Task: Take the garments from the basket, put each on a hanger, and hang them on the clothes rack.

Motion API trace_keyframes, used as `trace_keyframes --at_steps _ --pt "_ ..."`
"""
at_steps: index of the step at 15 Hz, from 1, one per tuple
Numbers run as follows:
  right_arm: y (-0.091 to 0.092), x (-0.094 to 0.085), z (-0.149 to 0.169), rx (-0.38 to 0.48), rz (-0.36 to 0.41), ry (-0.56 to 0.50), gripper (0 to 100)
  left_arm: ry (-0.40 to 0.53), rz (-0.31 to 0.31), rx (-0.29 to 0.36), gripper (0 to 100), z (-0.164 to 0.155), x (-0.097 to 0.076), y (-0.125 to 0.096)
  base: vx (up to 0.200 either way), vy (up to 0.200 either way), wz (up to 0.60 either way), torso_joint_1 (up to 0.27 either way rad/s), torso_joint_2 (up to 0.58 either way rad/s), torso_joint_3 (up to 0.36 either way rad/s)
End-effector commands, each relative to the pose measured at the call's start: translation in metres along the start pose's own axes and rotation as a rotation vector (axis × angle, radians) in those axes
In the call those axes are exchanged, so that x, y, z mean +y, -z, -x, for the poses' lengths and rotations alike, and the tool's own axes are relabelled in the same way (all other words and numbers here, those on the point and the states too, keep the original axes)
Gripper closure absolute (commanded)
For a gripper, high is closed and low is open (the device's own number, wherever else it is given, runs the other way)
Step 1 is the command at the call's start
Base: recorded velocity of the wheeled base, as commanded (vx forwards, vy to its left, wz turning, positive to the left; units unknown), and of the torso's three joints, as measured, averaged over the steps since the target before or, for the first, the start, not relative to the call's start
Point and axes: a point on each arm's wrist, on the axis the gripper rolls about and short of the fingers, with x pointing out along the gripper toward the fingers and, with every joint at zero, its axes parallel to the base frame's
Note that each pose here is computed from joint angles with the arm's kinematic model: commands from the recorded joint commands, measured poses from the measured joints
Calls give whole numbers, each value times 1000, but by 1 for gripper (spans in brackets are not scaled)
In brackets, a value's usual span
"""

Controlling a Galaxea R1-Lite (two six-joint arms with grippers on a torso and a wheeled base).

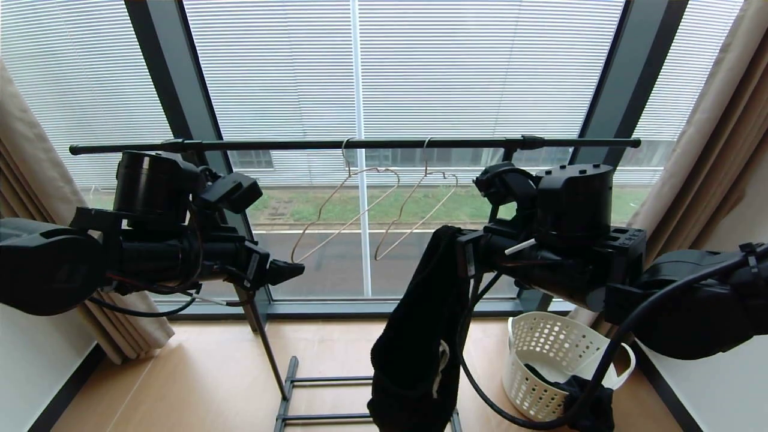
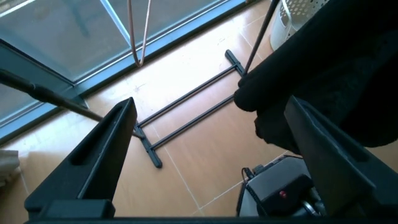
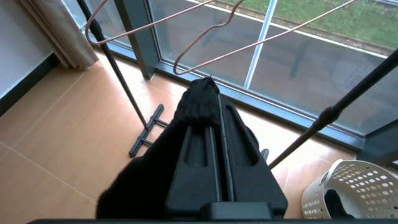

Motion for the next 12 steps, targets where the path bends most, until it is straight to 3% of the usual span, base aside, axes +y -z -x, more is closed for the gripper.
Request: trace_keyframes --at_steps 1,5,9,12 --pt "-6 -4 12 -25 12 6 100 7 -3 29 0 -16 2 6 200 0 0 7 7 7" --pt "-5 -8 24 -26 91 14 100 11 -6 33 0 -27 3 8 200 0 0 -5 -4 0" --pt "-2 -14 33 -17 163 28 100 -4 -10 -3 0 -46 9 3 0 0 0 0 0 0" --pt "-1 -15 39 -20 187 27 100 -10 -18 -26 0 -79 18 -11 0 0 0 0 0 0"
